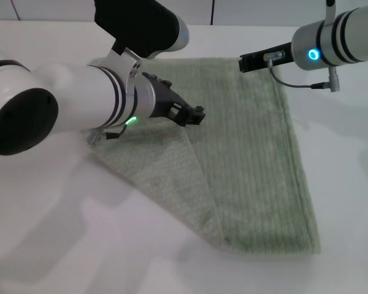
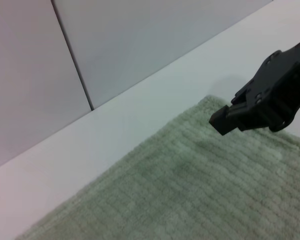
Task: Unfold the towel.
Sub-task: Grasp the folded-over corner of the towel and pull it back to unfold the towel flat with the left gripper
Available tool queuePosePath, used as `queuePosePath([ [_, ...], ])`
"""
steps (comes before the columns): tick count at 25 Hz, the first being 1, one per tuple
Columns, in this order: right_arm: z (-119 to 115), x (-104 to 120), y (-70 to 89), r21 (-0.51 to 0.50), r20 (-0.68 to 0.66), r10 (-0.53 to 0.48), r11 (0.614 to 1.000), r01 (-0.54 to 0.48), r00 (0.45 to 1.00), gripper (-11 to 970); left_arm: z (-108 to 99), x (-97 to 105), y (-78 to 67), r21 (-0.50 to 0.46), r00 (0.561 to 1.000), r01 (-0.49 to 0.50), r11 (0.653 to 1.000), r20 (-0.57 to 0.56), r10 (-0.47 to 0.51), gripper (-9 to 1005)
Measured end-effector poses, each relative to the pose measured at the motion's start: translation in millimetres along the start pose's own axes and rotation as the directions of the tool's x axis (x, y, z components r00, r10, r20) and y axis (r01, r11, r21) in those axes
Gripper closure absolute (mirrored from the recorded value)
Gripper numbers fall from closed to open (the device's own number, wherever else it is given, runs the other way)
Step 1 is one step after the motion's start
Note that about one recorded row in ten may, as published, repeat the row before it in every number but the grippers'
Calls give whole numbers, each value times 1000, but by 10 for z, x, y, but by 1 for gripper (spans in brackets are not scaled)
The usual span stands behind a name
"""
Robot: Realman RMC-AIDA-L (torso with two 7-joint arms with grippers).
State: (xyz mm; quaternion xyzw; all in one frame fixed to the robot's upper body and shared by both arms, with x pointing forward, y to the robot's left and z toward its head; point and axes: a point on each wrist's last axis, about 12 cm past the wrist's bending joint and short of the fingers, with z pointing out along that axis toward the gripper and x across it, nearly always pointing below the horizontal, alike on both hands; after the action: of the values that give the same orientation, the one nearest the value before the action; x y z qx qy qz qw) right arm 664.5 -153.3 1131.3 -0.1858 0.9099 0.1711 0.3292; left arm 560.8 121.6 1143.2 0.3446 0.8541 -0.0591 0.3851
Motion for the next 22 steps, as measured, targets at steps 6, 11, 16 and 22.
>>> queuePosePath([
  [6, -6, -1, -2, -1, 2, 1, 1000, -1, 1000, 960, -9, 20, 3, 0, 1000, -5, 1000, -11, 5, 199],
  [11, -13, -7, 11, -6, -2, -2, 1000, 2, 1000, 960, -12, 40, 9, -15, 999, -20, 1000, -26, 20, 200],
  [16, -8, 15, 9, -8, -13, 4, 1000, -5, 1000, 960, -11, 41, 7, -21, 999, -27, 999, -30, 26, 200],
  [22, -5, 27, 9, -9, -20, 8, 1000, -8, 1000, 961, -10, 36, -8, -14, 999, -23, 1000, -36, 22, 199],
])
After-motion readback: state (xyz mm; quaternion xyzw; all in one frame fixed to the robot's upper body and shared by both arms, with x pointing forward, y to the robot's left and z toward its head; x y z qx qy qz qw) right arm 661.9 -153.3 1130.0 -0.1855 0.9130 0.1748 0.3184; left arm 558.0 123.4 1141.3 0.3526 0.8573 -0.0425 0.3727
